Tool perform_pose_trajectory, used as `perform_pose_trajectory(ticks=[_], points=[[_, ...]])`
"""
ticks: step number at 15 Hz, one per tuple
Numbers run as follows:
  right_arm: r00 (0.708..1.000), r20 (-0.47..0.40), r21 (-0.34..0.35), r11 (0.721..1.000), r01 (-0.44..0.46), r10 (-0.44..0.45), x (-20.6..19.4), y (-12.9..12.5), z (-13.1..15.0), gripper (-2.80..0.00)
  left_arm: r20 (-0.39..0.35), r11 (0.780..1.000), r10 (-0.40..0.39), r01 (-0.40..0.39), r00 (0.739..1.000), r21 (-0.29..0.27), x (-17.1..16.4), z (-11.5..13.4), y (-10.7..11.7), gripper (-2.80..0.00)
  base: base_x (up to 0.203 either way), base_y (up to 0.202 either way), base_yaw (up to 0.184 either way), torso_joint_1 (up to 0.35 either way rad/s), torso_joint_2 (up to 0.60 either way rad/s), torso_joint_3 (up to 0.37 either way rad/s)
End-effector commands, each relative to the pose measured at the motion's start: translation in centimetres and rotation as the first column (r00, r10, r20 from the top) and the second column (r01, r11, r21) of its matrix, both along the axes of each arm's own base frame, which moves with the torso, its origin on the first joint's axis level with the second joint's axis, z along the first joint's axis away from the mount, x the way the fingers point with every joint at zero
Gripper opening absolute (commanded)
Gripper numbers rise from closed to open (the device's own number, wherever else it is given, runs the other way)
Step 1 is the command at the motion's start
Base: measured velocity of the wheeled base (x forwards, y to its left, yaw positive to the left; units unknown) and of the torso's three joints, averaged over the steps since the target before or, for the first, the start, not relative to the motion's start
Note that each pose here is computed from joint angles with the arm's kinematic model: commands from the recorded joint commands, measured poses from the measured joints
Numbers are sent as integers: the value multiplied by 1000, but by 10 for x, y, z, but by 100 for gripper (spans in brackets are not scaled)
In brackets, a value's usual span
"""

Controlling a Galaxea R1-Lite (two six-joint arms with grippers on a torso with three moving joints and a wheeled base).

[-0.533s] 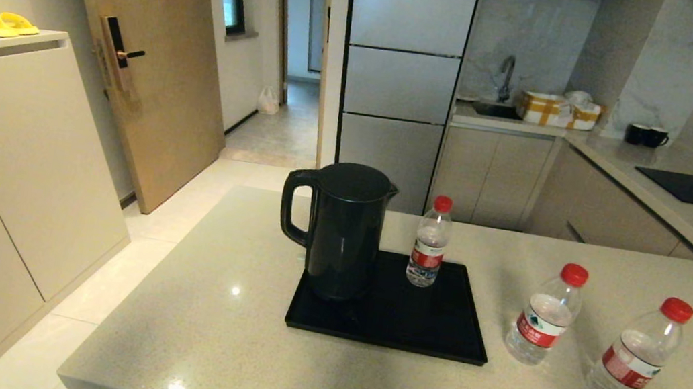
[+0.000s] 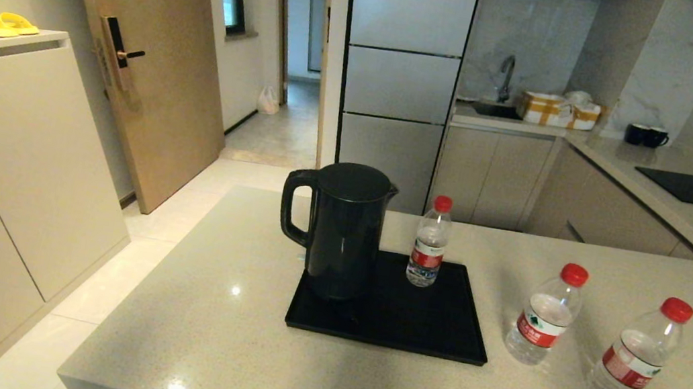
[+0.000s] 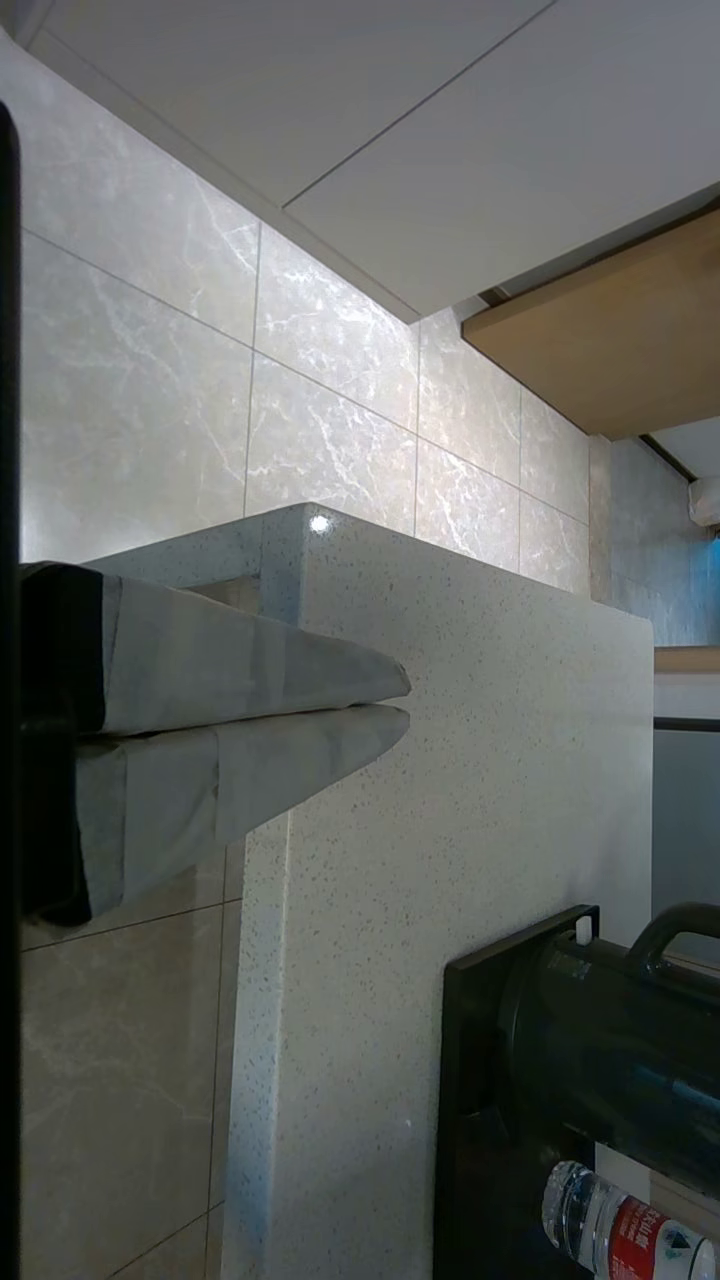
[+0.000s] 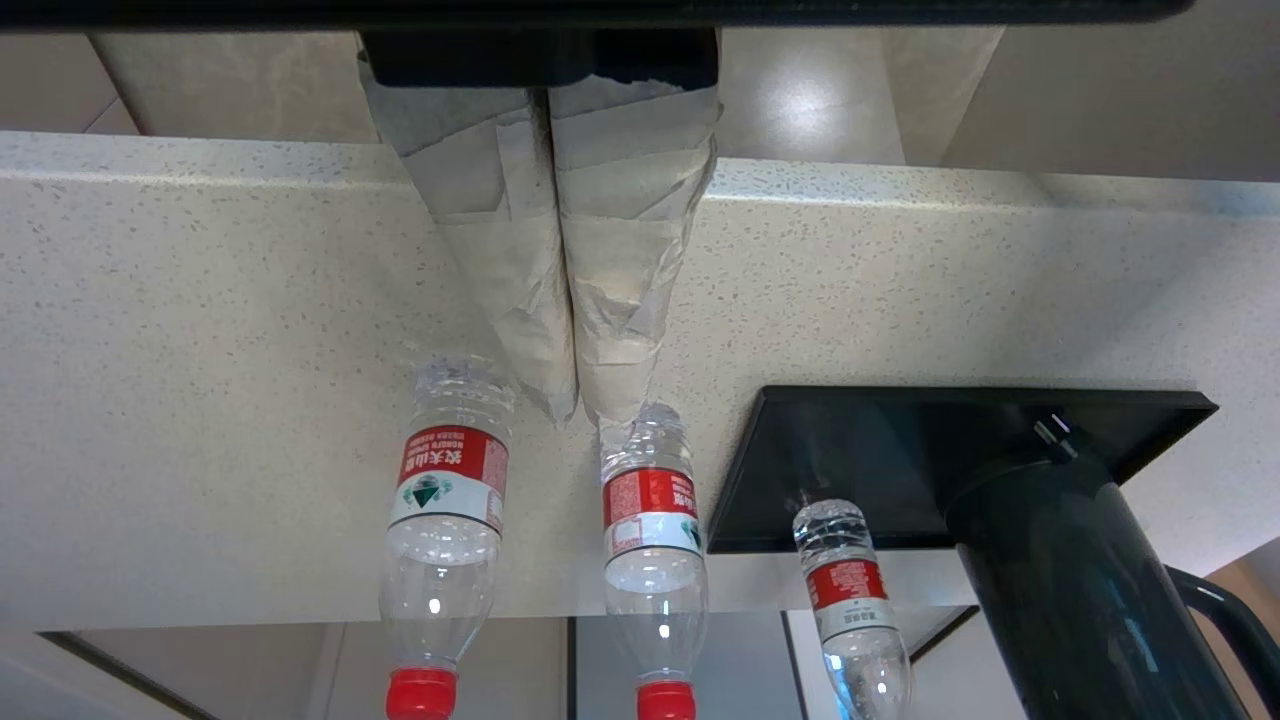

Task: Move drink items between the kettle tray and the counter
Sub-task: Return the bottled water to its original position

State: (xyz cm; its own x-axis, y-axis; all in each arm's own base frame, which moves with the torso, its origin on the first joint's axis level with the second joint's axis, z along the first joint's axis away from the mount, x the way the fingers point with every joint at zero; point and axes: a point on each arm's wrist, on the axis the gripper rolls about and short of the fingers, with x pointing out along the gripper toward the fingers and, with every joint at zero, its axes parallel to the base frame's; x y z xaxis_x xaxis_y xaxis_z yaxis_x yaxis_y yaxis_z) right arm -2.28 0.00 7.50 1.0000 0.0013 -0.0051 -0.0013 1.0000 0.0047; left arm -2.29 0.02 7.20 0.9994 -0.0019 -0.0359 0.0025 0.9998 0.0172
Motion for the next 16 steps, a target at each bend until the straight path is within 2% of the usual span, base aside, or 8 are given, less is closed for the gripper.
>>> perform_pose_trajectory(ticks=[1, 4, 7, 8, 10, 13, 14, 16], points=[[1000, -5, 2, 1000, 0, 0, 0, 0, 0, -280, -1, 1000, 0, 0, 1000, 0, 0, 0, 0, -280, 0, 0, 0, 0, 0, 0], [1000, 3, 12, 1000, 11, -11, -4, 0, 31, -280, 0, 1000, 0, 0, 1000, -1, 0, 0, 0, -280, 0, 0, 0, 0, 0, 0], [999, 46, 160, 987, 10, -18, 5, 0, 143, -280, 1, 1000, 0, 0, 1000, 0, 0, 0, 0, -280, 0, 0, 0, 0, 0, 0], [1000, -18, 179, 984, 12, -9, 16, 0, 174, -280, 1, 1000, 0, 0, 1000, 0, 0, 0, 0, -280, 0, 0, 0, 0, 0, 0], [989, -136, 184, 982, -36, 62, 35, 1, 203, -280, 2, 1000, 0, 0, 1000, 0, 0, 0, 0, -280, 0, 0, 0, 0, 0, 0], [947, -271, 153, 979, -132, 170, 66, 5, 190, -280, 1, 1000, 0, 0, 1000, 0, 0, 0, 0, -280, 0, 0, 0, 0, 0, 0], [914, -355, 149, 977, -152, 197, 91, 7, 167, -280, 2, 1000, 0, 0, 1000, 0, 0, 0, 0, -280, 0, 0, 0, 0, 0, 0], [809, -534, 159, 969, -188, 245, 143, 12, 112, -280, 2, 1000, 0, 0, 1000, -1, 0, 0, 0, -280, 0, 0, 0, 0, 0, 0]])
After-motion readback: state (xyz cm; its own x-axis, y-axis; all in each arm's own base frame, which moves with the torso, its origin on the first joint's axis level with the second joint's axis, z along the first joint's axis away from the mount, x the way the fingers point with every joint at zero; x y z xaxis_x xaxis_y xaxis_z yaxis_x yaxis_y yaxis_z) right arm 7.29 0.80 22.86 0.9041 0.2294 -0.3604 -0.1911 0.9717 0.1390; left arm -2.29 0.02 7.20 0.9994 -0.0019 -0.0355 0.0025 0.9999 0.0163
